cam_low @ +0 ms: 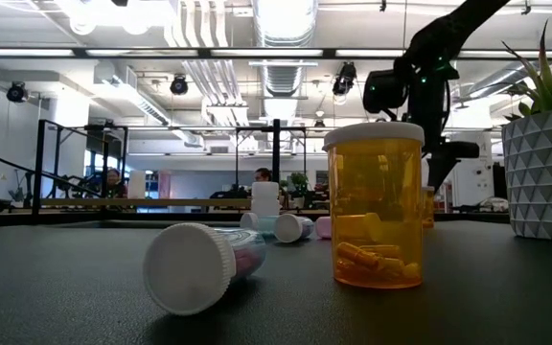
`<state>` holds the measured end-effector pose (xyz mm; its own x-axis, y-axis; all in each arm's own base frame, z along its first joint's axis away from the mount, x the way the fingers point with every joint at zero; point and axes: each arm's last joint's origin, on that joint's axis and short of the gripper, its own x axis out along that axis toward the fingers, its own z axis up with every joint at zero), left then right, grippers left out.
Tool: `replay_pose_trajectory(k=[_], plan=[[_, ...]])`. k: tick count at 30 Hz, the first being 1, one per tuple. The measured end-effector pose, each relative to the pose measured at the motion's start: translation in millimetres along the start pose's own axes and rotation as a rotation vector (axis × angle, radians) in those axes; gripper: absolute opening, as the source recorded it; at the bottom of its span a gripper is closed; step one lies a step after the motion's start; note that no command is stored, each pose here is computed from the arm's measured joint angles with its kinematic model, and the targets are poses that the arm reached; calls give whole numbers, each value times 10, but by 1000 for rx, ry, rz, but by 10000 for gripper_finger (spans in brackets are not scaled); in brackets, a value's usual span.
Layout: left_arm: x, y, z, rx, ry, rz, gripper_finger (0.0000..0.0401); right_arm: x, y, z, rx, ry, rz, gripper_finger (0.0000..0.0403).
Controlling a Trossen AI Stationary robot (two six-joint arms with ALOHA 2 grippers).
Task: Pick and place medicine bottles onto shelf by color
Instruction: Move the top orange pill bottle to the middle left of the table
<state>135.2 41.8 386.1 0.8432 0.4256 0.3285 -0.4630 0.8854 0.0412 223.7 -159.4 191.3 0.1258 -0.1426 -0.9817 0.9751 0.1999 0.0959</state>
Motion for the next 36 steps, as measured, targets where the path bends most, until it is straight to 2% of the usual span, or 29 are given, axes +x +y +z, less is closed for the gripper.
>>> replay_pose_trajectory(k=[5, 11, 15, 22, 29, 36], plan=[[-15, 4, 14, -1, -7, 0, 290, -16, -3, -2, 0, -3, 4, 205], [-57, 18, 51, -5, -24, 3, 290, -46, 7, -10, -2, 30, 33, 208], [-91, 27, 80, -8, -39, 4, 290, -188, 89, 22, -46, 26, 51, 207], [-125, 37, 108, -11, -54, 6, 290, -689, 402, -18, -255, 39, 131, 208], [-130, 39, 112, -12, -56, 6, 290, -1191, 686, -245, -475, 26, 180, 209], [-121, 36, 107, -12, -54, 6, 290, -1468, 903, -411, -646, -55, 280, 209]])
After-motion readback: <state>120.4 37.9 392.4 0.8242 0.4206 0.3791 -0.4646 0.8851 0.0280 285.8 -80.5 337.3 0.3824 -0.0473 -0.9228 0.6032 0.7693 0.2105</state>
